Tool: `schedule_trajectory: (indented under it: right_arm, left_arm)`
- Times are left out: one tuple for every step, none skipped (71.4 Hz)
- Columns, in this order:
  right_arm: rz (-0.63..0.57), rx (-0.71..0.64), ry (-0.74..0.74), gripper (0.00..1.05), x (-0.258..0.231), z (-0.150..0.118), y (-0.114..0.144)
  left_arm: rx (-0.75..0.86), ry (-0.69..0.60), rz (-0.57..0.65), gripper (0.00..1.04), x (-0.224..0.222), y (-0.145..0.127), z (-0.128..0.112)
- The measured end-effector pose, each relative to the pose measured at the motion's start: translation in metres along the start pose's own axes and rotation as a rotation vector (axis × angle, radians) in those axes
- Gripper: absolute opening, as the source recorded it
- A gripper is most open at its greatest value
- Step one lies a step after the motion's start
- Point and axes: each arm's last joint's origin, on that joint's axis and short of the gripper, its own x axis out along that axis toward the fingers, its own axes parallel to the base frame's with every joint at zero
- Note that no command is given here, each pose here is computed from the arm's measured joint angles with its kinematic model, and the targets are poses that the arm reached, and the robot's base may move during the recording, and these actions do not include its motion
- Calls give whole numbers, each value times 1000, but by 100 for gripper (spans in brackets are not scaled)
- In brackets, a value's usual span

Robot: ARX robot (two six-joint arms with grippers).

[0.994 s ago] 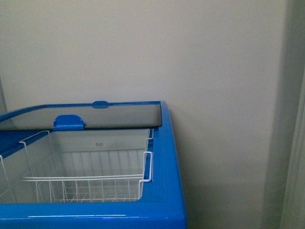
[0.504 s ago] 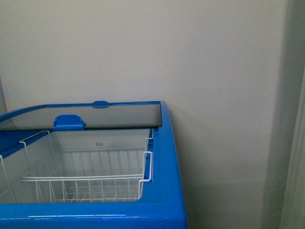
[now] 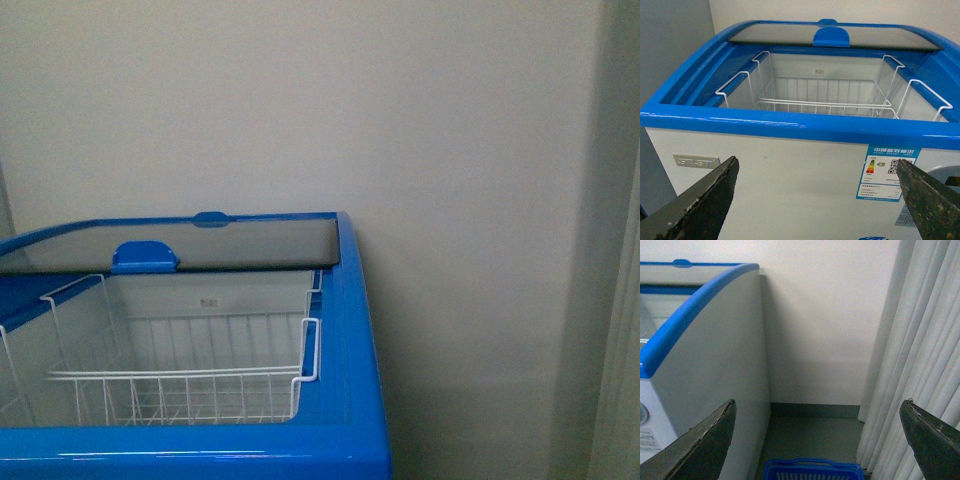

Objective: Put drink in fridge

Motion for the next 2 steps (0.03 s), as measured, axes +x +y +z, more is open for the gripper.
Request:
schedule_trajectory:
  right_arm:
    - [0, 0, 0, 98, 0, 0, 0]
    - [0, 0, 0, 98, 0, 0, 0]
  left_arm:
    - [0, 0, 0, 97, 0, 0, 0]
    - [0, 0, 0, 97, 0, 0, 0]
